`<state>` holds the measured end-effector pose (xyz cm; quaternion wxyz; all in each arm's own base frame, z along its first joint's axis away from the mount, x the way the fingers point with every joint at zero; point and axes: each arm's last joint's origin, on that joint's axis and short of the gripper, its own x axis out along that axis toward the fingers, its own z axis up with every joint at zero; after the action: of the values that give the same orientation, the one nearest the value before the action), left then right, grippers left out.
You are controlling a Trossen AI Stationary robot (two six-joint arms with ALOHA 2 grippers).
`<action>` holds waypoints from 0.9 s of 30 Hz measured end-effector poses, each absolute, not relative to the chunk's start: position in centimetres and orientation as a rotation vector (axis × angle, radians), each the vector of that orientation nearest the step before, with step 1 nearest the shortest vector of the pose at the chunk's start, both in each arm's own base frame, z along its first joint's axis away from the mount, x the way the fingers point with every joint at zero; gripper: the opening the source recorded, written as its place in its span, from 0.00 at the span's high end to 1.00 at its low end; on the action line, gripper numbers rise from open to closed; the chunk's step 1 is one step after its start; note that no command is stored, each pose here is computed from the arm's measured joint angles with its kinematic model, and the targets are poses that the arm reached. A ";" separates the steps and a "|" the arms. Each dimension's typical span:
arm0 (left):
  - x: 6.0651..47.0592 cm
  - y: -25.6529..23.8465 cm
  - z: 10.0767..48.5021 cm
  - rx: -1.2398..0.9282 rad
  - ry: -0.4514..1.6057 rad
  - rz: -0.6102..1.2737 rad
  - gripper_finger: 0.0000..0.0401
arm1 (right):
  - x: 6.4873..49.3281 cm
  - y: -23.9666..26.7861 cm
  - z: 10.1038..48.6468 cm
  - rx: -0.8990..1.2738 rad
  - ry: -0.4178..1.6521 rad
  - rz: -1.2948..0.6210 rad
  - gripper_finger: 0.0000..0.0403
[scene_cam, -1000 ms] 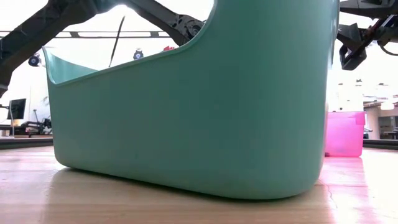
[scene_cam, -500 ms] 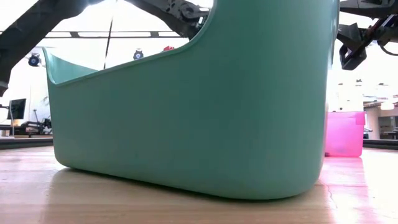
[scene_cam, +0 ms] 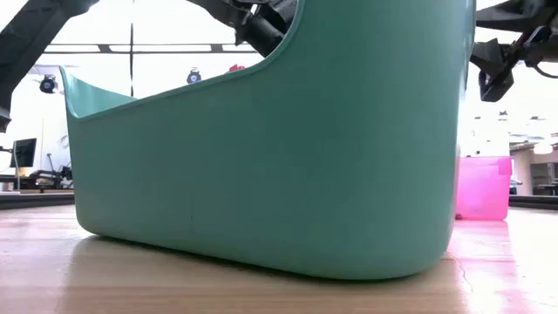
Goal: Pick & Place Food Item
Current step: Put the black and blue spoon into the pink bin
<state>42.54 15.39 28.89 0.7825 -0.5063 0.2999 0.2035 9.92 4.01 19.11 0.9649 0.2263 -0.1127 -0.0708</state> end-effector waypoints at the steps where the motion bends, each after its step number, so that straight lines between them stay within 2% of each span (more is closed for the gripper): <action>1: 42.2 15.5 29.0 -1.112 0.655 0.467 0.41 | 9.9 4.0 19.1 0.459 -0.229 -0.163 0.58; 4: 41.1 15.8 29.1 -1.166 0.685 0.587 0.41 | 9.9 3.9 19.1 0.459 -0.228 -0.185 0.58; 9: 37.8 16.1 29.4 -1.294 0.780 0.889 0.41 | 9.9 3.9 19.0 0.458 -0.226 -0.185 0.58; 14: 35.0 17.6 29.8 -1.293 0.822 1.089 0.42 | 9.9 3.9 19.0 0.457 -0.226 -0.185 0.58; 22: 33.0 20.3 29.9 -1.471 0.719 1.272 0.48 | 9.9 3.9 19.0 0.457 -0.225 -0.185 0.58; 27: 32.4 21.8 28.7 -1.567 0.572 1.396 0.53 | 9.9 3.9 19.0 0.457 -0.225 -0.185 0.58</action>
<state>32.40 21.82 28.66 0.4646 -0.6379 0.2330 0.5683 9.92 3.91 19.03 0.9635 0.2257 -0.1113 -0.0913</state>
